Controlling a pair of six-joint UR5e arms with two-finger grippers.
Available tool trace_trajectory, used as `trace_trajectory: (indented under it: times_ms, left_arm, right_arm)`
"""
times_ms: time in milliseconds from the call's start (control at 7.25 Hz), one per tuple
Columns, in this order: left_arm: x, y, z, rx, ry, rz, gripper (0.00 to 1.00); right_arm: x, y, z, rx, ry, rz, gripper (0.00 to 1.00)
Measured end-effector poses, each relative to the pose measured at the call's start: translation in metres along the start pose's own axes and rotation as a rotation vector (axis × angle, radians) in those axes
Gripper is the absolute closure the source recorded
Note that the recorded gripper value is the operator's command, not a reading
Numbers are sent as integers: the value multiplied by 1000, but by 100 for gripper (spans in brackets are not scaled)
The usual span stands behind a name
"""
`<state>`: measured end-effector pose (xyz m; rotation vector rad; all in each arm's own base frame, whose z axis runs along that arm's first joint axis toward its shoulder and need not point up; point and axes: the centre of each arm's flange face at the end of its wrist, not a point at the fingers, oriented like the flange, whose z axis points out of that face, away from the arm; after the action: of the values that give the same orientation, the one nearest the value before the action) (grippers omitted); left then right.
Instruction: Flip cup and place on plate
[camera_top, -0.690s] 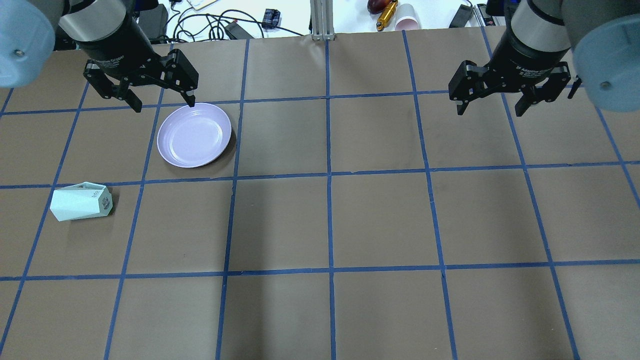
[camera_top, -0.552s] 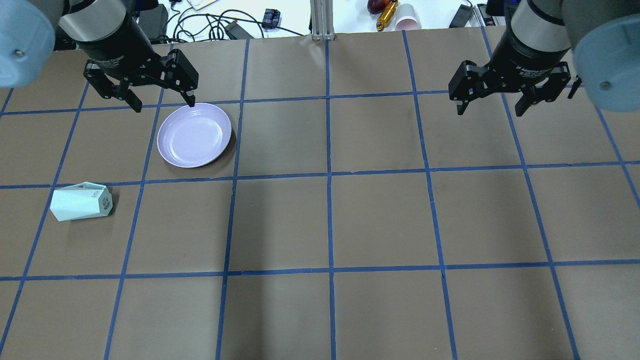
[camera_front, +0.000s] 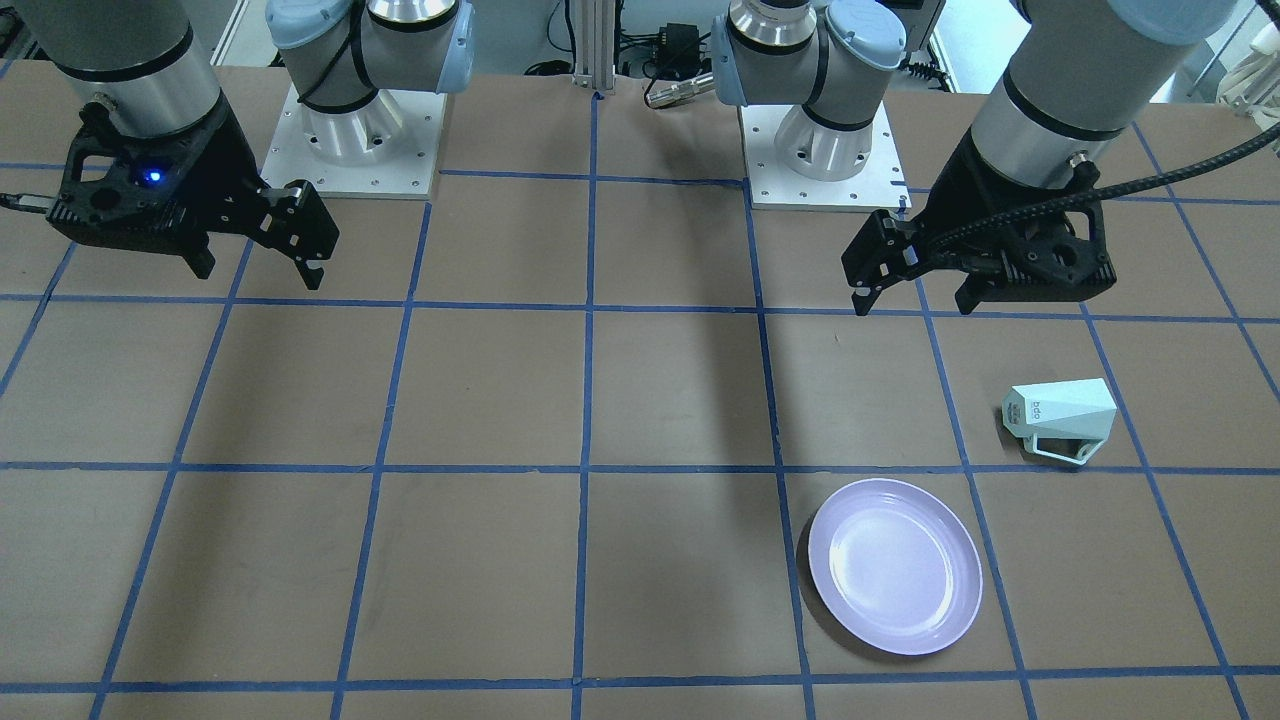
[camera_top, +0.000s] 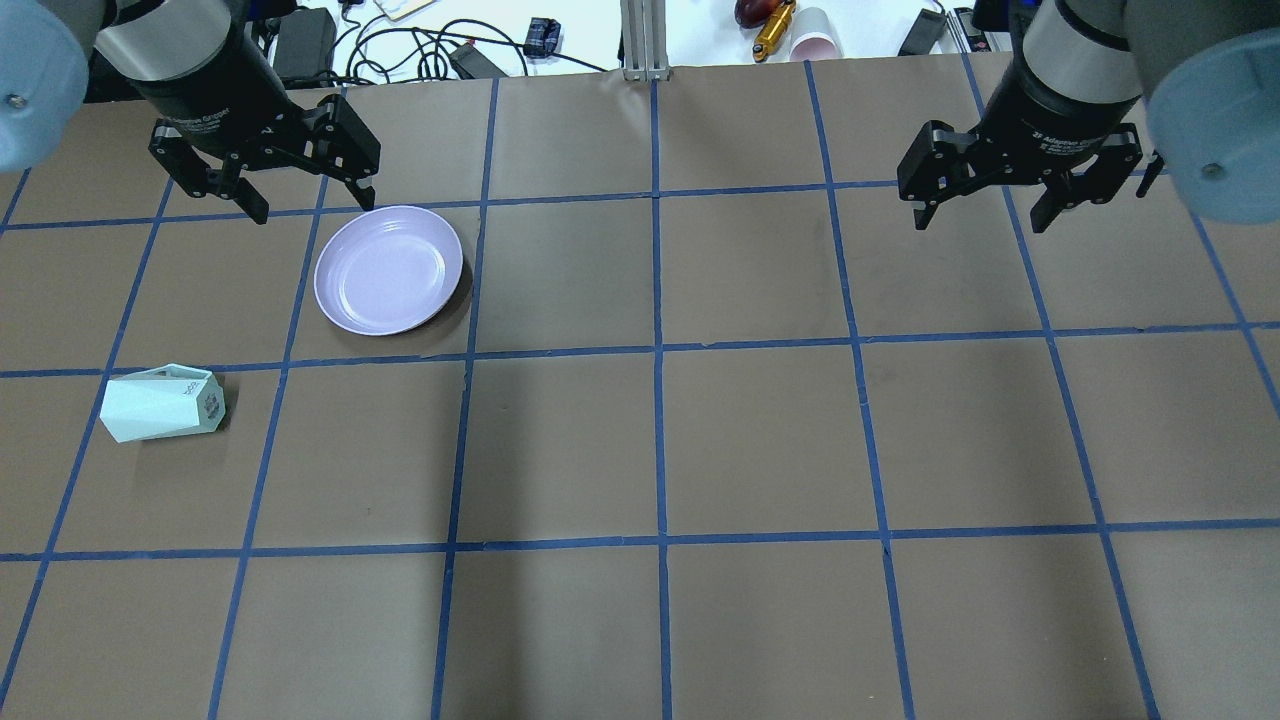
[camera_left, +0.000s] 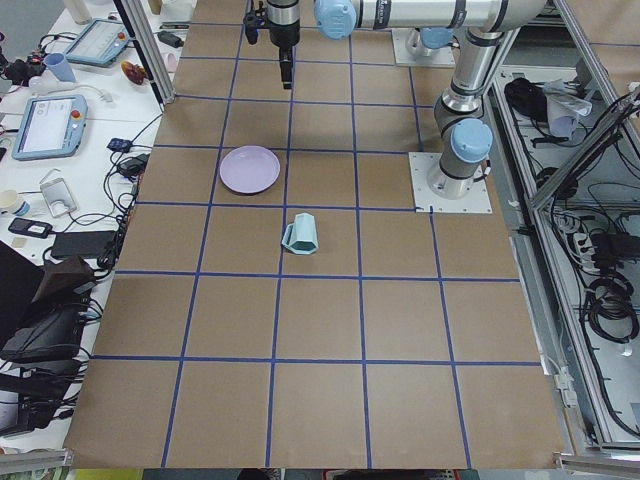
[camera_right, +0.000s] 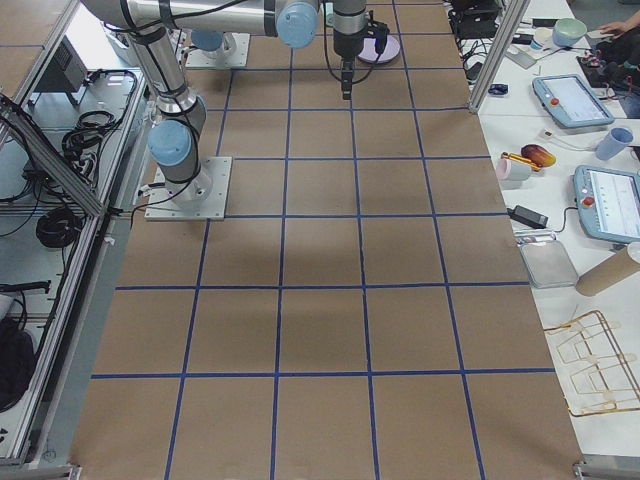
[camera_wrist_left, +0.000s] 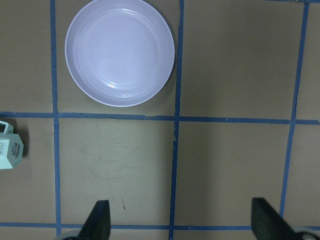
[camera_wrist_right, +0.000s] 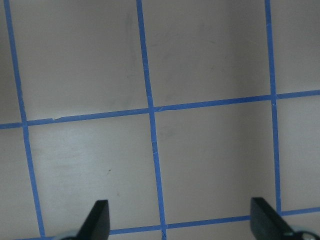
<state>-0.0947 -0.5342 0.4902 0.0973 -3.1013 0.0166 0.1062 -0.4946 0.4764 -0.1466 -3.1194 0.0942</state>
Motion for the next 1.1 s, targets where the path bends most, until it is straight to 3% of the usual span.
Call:
trace_trajectory:
  times_ms: [1103]
  left_arm:
    - [8, 0, 6, -14, 2, 4, 0]
  right_arm:
    - [0, 0, 0, -1, 0, 0, 0]
